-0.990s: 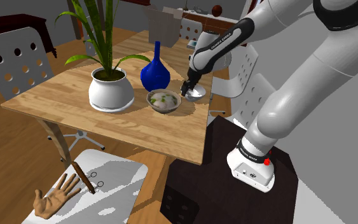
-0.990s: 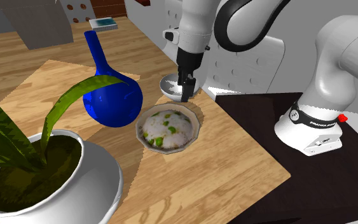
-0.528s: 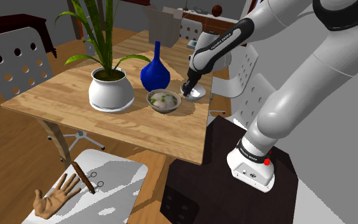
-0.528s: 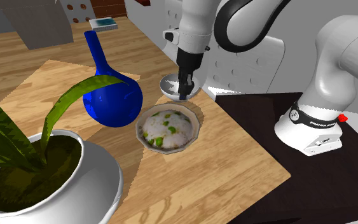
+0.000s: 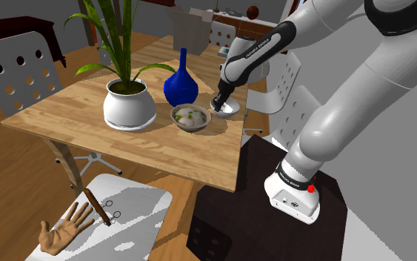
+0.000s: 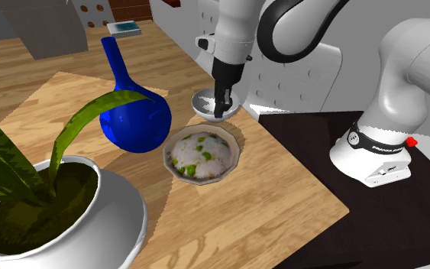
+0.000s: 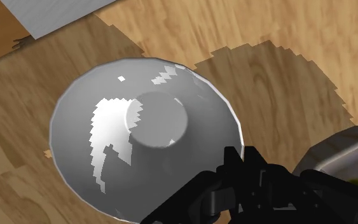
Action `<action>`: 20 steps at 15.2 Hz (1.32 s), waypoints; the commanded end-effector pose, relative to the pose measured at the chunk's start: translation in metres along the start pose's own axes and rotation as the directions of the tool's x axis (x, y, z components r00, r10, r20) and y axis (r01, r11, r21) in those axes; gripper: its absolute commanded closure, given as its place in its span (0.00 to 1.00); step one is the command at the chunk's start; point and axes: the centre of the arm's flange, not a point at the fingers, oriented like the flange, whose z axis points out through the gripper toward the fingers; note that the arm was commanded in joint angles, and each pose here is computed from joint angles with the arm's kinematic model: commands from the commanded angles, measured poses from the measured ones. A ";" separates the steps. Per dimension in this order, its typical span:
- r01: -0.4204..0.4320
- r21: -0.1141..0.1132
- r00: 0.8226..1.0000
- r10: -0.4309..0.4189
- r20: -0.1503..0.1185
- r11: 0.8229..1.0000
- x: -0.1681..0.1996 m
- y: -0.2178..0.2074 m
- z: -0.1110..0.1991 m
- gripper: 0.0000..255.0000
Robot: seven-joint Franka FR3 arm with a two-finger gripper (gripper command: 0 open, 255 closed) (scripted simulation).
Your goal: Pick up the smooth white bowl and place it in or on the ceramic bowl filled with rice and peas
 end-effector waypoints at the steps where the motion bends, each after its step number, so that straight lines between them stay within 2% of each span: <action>1: -0.001 0.000 1.000 0.001 0.001 1.000 0.001 0.000 -0.005 1.00; 20: -0.001 0.000 1.000 0.001 0.001 1.000 0.016 0.002 -0.104 1.00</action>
